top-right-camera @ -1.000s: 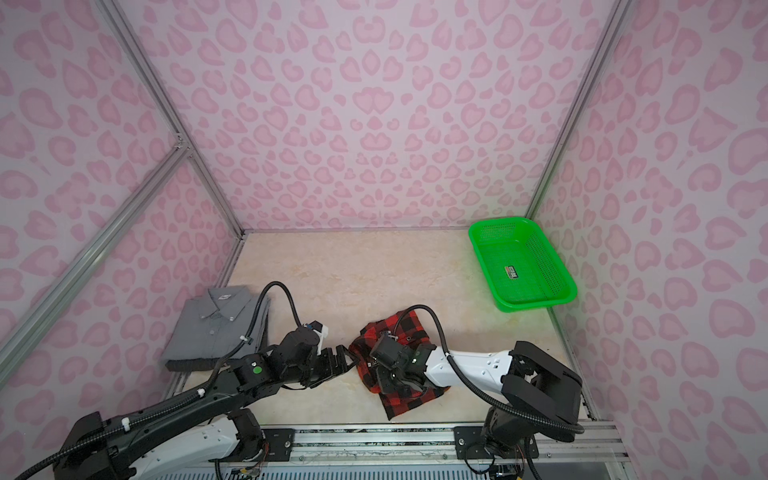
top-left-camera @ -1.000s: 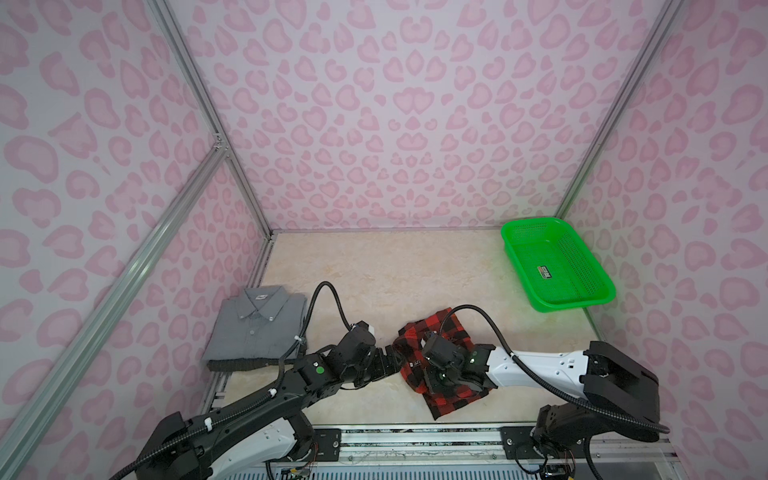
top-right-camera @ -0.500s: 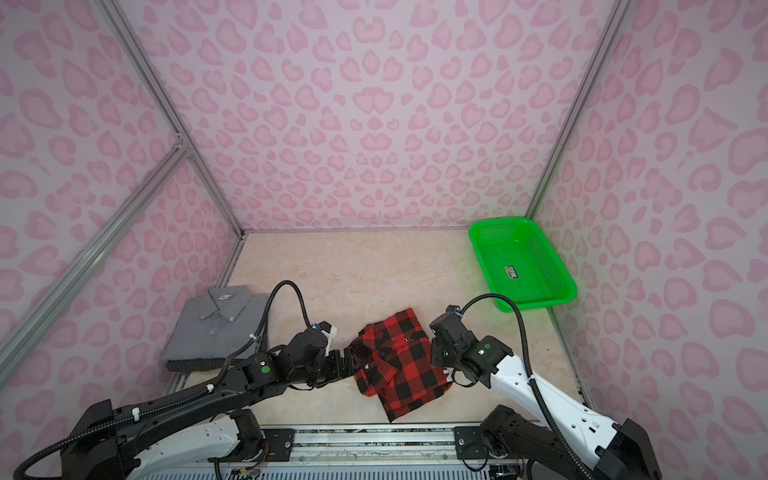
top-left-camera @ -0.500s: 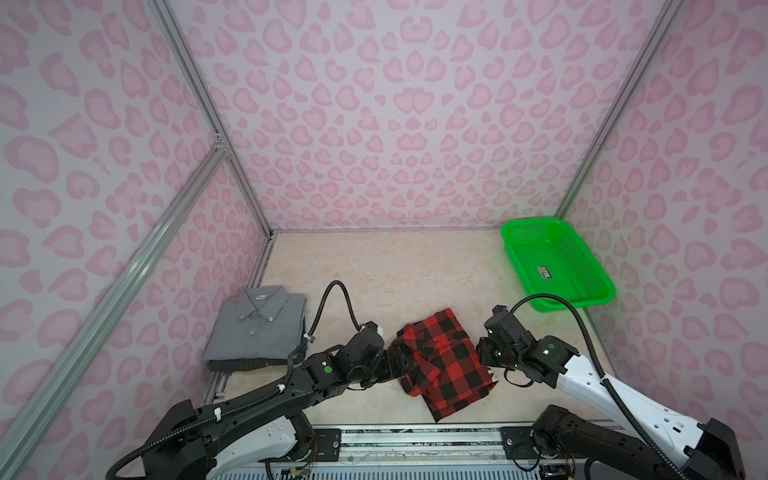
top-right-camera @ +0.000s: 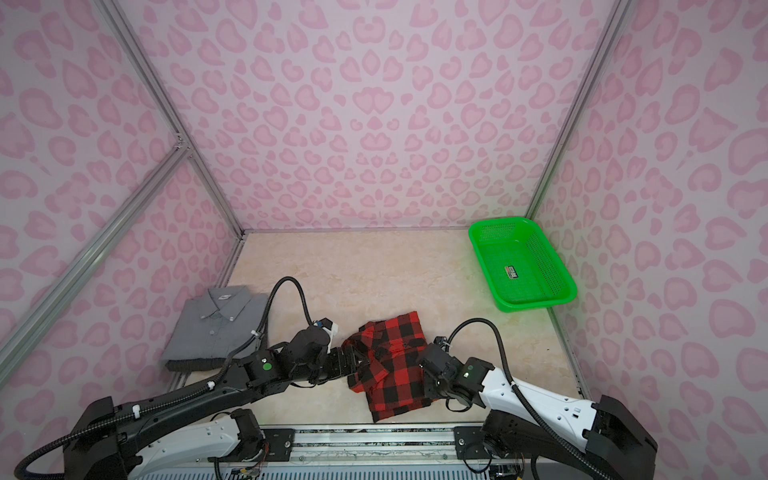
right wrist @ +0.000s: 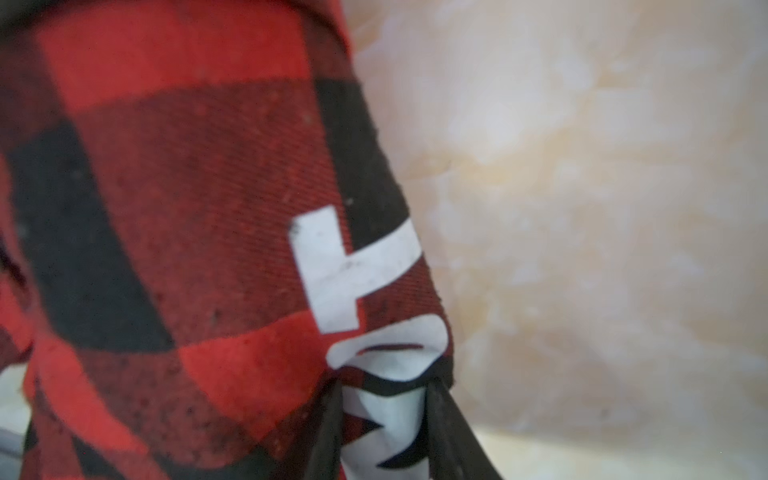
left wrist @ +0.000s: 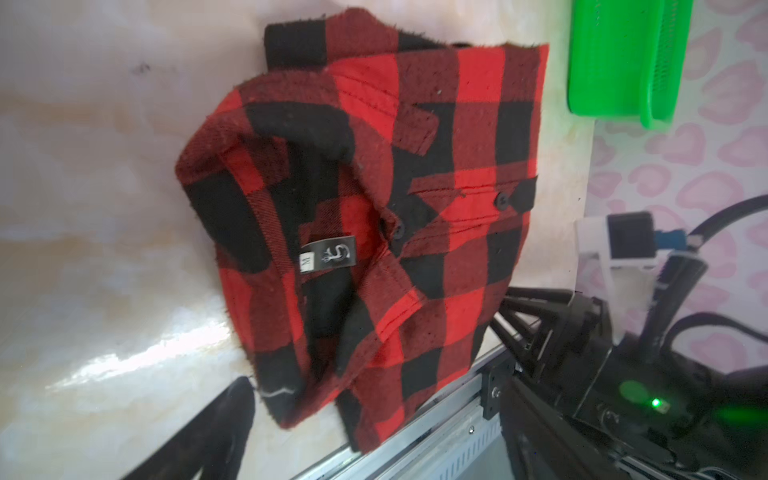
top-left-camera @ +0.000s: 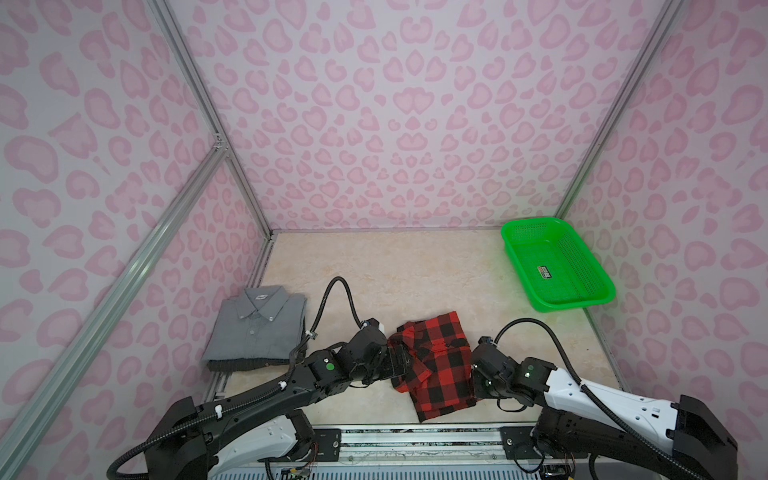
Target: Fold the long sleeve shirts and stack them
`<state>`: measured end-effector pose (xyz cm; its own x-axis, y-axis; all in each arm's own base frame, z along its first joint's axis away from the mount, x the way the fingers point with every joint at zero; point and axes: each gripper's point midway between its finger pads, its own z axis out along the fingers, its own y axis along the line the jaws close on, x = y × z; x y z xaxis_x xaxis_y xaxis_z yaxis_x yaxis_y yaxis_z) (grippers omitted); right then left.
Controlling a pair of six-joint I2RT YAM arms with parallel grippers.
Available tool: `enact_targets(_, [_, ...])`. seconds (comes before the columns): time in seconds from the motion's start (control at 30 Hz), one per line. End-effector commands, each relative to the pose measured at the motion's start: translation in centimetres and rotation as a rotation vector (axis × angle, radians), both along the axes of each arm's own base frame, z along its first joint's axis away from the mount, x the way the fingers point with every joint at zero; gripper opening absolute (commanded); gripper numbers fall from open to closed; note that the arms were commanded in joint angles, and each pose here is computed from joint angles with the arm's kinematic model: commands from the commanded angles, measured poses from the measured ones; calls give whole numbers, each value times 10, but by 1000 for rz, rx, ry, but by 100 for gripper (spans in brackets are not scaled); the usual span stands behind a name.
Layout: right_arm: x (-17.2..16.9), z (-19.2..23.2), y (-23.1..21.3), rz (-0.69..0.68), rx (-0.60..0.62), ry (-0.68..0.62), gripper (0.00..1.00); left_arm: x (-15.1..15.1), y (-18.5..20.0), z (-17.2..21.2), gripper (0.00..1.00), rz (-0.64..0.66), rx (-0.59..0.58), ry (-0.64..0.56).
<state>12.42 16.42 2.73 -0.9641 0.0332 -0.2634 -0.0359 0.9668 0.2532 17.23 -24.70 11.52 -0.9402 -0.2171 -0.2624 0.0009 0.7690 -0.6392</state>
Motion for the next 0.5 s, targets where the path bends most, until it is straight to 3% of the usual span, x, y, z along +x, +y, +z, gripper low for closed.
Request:
enact_targets(0.0, [-7, 1, 27, -79, 91, -15, 34, 7, 14, 7, 94, -6, 43, -14])
enact_targets(0.13, [-27, 6, 84, 13, 169, -3, 38, 15, 26, 26, 94, -14, 89, -45])
enact_targets(0.27, [-29, 41, 121, 171, 87, -31, 44, 10, 32, 32, 94, -27, 119, -23])
enact_targets(0.47, [-14, 87, 116, 213, 66, -81, 48, -19, 44, 15, 92, 10, 98, 70])
